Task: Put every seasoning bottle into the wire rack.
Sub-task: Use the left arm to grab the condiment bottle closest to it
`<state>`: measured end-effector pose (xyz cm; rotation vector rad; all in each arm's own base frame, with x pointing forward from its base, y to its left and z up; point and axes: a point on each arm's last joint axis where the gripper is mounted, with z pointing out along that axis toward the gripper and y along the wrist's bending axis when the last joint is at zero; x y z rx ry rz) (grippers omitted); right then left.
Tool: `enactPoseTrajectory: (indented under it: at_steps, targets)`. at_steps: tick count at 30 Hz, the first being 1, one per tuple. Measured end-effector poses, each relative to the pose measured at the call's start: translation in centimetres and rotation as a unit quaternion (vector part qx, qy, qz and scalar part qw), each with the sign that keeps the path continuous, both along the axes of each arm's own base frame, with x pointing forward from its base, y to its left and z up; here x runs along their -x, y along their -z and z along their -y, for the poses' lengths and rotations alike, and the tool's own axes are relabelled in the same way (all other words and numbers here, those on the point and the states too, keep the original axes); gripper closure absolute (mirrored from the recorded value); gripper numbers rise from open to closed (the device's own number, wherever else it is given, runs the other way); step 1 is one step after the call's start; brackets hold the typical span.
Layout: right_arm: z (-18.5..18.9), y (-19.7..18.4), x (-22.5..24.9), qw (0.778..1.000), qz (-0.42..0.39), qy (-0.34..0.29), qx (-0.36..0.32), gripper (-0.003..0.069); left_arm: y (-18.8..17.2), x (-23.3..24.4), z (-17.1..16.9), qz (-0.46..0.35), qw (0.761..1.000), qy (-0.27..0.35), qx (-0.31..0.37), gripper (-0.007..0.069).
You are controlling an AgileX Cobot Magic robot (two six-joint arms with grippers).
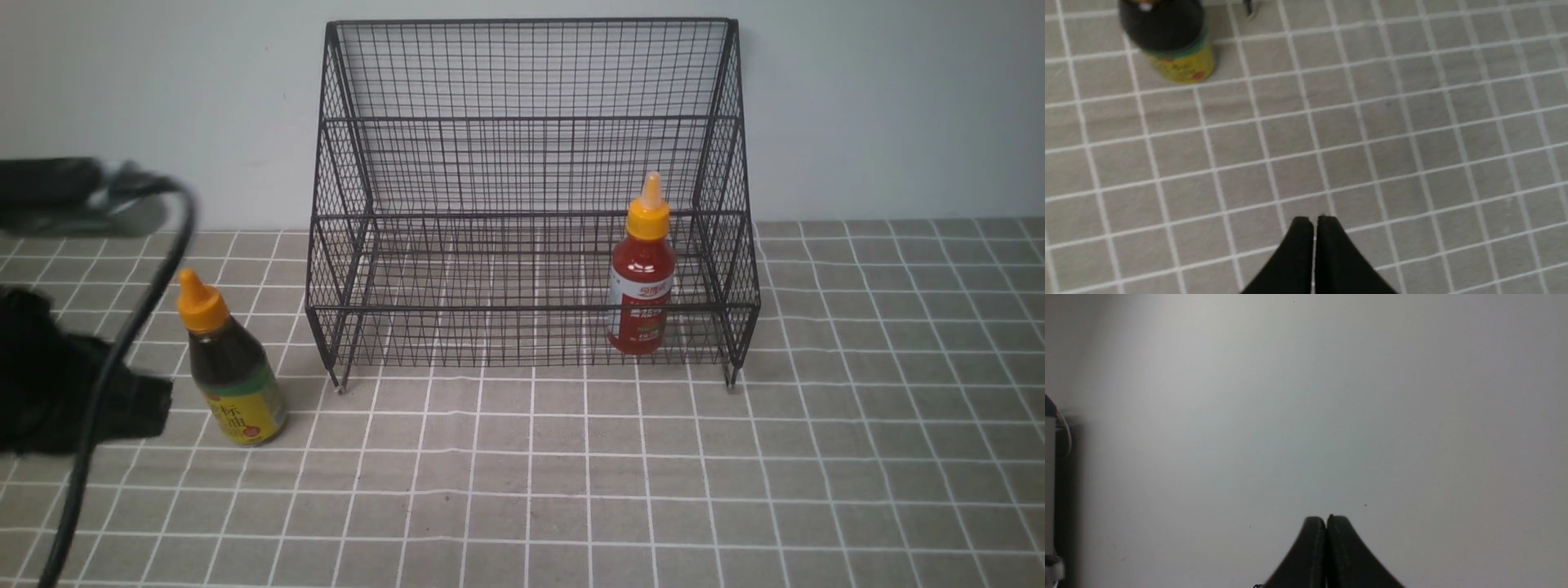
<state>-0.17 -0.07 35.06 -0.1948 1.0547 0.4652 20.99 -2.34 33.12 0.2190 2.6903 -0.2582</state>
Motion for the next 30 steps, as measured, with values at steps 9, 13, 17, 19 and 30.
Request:
enactPoseTrajectory:
  at_steps: [9, 13, 17, 19, 30]
  targets:
    - [0.0, 0.0, 0.0, 1.0, 0.0, 0.0, 0.0, 0.0672, -1.4, -6.0, -0.6, -0.022, 0.999, -0.009, -0.041, 0.0632]
    - [0.0, 0.0, 0.0, 1.0, 0.0, 0.0, 0.0, 0.0672, -1.2, -7.5, -1.0, 0.01, 0.998, -0.015, -0.065, 0.0613]
    - [0.0, 0.0, 0.0, 1.0, 0.0, 0.0, 0.0, 0.0672, -0.7, -9.4, -1.2, 0.062, 0.995, -0.023, -0.078, 0.0498]
    - [0.0, 0.0, 0.0, 1.0, 0.0, 0.0, 0.0, 0.0672, -0.2, -10.4, -1.2, 0.081, 0.993, -0.026, -0.076, 0.0403]
    - [0.0, 0.0, 0.0, 1.0, 0.0, 0.0, 0.0, 0.0672, 4.9, -13.6, -1.1, 0.017, 0.997, -0.022, -0.076, 0.0062]
